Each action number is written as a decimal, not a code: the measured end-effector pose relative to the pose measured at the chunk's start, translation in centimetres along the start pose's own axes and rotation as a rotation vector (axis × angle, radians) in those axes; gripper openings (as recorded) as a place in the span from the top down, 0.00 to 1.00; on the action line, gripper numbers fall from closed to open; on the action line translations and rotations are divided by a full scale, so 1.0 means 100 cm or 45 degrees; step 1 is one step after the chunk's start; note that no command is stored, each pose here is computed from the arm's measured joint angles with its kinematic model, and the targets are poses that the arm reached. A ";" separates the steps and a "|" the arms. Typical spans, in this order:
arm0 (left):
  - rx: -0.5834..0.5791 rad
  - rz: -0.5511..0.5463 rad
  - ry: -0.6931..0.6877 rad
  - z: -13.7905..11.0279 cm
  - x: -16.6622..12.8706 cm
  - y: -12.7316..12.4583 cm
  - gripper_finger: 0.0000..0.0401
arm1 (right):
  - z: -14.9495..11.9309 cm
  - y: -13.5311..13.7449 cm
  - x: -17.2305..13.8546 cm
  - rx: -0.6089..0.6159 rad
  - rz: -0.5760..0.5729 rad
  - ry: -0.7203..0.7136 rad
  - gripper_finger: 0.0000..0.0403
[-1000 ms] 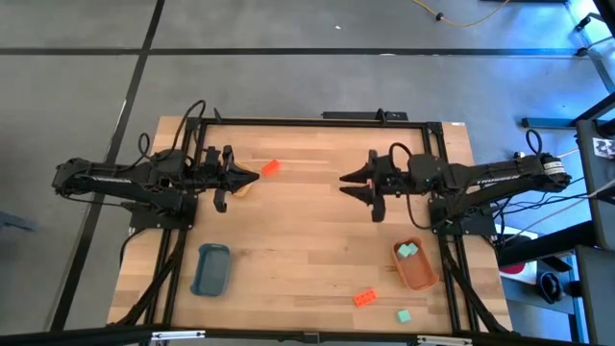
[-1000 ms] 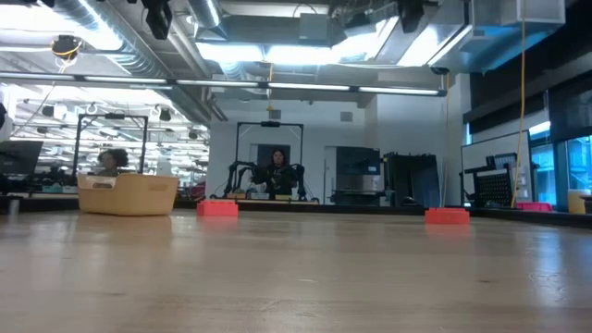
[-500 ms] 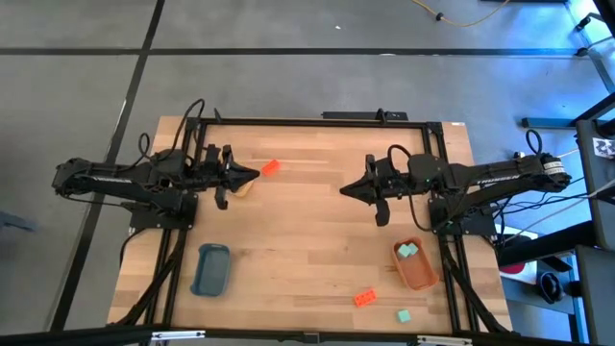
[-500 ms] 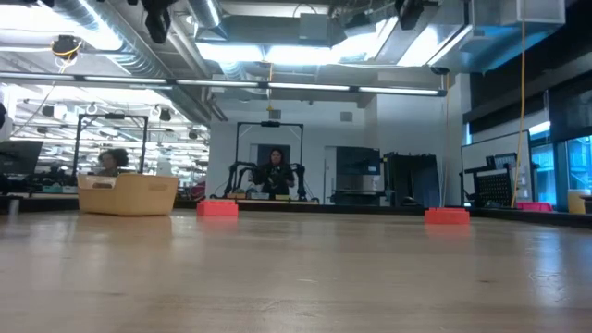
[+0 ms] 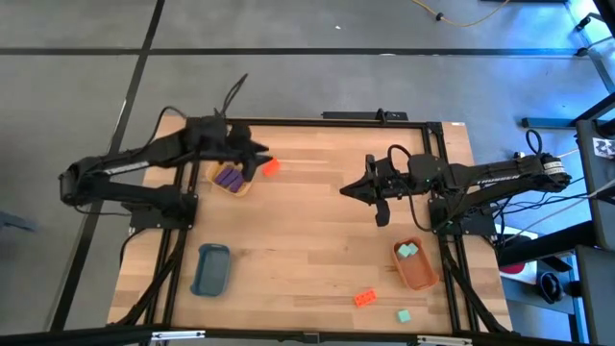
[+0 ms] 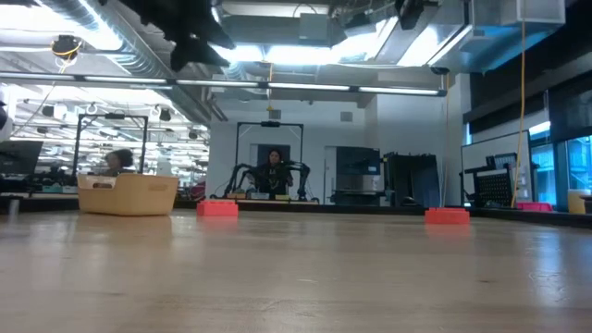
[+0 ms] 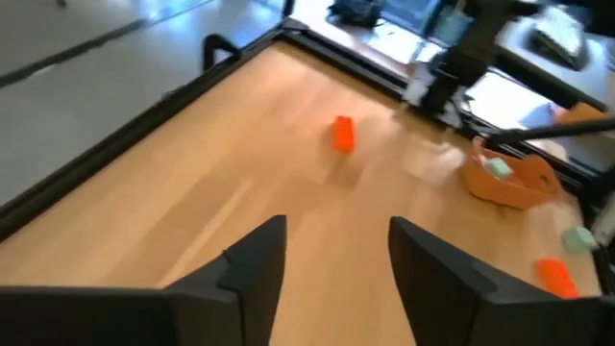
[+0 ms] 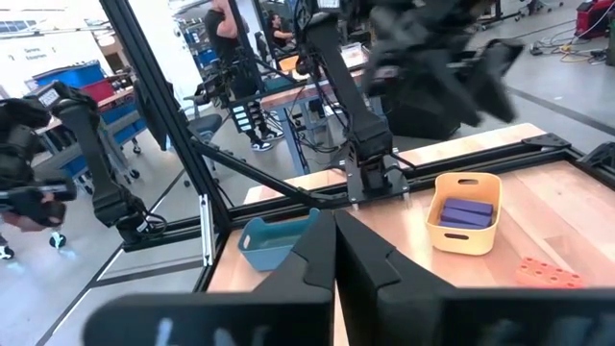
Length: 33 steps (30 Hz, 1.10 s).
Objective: Sort & place blocks by color
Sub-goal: Put the top left orange game piece into the green bin
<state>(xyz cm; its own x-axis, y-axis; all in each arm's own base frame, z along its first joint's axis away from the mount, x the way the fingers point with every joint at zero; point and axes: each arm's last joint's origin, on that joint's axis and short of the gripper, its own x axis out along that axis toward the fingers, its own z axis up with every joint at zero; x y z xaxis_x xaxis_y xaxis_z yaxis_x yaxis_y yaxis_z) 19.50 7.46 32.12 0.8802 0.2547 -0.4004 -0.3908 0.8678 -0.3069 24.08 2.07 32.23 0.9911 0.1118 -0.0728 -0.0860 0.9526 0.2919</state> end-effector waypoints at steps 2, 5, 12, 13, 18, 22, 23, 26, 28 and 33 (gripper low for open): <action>-0.015 0.050 0.051 0.005 0.005 0.010 0.53 | 0.000 0.000 0.000 0.007 0.000 0.000 1.00; -0.023 0.125 0.132 0.009 0.010 0.022 0.52 | 0.000 0.000 0.000 0.017 0.001 0.000 1.00; -0.040 0.222 0.231 0.006 0.025 0.040 0.52 | 0.000 0.000 0.000 0.022 0.021 0.006 1.00; -0.046 0.237 0.246 0.004 0.028 0.042 0.52 | 0.000 0.001 0.000 0.023 0.021 0.006 1.00; -0.050 0.258 0.305 -0.001 0.040 0.047 0.52 | 0.000 0.000 0.000 0.050 0.021 0.007 1.00; -0.063 0.276 0.358 -0.006 0.052 0.052 0.52 | 0.000 0.000 0.000 0.051 0.021 0.007 1.00; -0.070 0.285 0.376 -0.007 0.055 0.055 0.52 | 0.000 0.000 0.000 0.051 0.021 0.007 1.00; -0.100 0.304 0.437 -0.013 0.066 0.065 0.51 | 0.000 0.000 0.000 0.051 0.021 0.007 1.00; -0.127 0.308 0.487 -0.018 0.074 0.072 0.48 | 0.000 0.000 0.000 0.051 0.021 0.007 1.00; -0.155 0.335 0.619 -0.034 0.096 0.091 0.41 | 0.000 0.000 0.000 0.056 0.020 0.007 1.00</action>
<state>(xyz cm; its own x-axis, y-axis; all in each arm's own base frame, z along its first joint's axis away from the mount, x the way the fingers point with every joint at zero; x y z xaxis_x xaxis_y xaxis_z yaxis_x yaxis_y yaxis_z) 23.50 16.34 22.50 0.5350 0.2050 -0.8196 -0.6339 0.7387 -0.2290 24.07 2.12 32.23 0.9890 0.1287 -0.0733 -0.0972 0.9374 0.3345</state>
